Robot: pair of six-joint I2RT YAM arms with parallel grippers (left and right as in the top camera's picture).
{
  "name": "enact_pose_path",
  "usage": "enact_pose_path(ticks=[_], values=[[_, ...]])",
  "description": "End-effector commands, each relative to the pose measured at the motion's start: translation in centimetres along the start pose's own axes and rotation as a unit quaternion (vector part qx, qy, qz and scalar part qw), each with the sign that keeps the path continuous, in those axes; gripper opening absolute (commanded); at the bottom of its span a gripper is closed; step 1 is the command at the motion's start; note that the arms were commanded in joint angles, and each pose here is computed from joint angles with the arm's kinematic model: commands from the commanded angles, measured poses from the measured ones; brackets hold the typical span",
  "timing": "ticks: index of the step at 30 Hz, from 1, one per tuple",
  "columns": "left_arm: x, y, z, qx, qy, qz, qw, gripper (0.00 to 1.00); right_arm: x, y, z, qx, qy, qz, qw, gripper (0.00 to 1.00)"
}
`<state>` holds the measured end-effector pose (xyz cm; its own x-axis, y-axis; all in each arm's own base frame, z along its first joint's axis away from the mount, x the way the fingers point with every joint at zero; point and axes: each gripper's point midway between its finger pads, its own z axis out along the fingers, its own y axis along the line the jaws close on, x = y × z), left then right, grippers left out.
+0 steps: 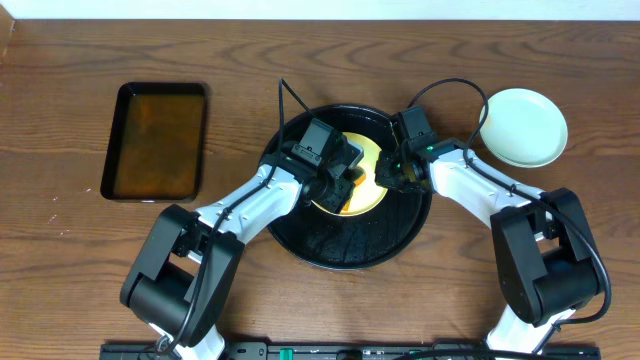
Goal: Clean dirty plates on tray and stack at the side
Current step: 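Hold the yellow plate with the right gripper and scrub it with the sponge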
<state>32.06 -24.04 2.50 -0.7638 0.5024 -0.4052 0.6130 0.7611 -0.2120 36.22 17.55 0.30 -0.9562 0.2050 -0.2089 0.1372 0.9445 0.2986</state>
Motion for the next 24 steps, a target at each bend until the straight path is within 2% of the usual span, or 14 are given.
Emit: enact_pose_path(ticks=[1, 6, 13, 15, 17, 20, 24], values=[[-0.3, 0.2, 0.2, -0.004, -0.002, 0.012, 1.0, 0.53, 0.4, -0.8, 0.8, 0.019, 0.006, -0.002, 1.0, 0.12], [-1.9, 0.3, 0.2, -0.006, -0.034, 0.02, 0.999, 0.53, 0.4, -0.9, 0.8, 0.019, 0.006, -0.002, 1.0, 0.12], [-0.9, 0.5, 1.5, -0.003, -0.015, 0.016, 1.0, 0.52, 0.4, -0.9, 0.8, 0.019, 0.006, -0.002, 1.0, 0.12], [-0.9, 0.5, 1.6, -0.003, -0.014, 0.016, 1.0, 0.47, 0.4, -0.9, 0.8, 0.019, 0.006, -0.002, 1.0, 0.12], [-1.1, 0.5, 1.5, -0.004, -0.019, 0.017, 1.0, 0.31, 0.4, -0.9, 0.8, 0.019, 0.006, -0.002, 1.0, 0.12], [-1.6, 0.4, 0.9, -0.004, -0.028, 0.019, 0.999, 0.14, 0.5, -0.9, 0.8, 0.02, 0.007, -0.002, 1.0, 0.12], [-3.1, 0.0, -1.0, -0.005, -0.059, 0.018, 0.998, 0.12, 0.5, -0.9, 0.8, 0.02, 0.007, -0.002, 1.0, 0.12]])
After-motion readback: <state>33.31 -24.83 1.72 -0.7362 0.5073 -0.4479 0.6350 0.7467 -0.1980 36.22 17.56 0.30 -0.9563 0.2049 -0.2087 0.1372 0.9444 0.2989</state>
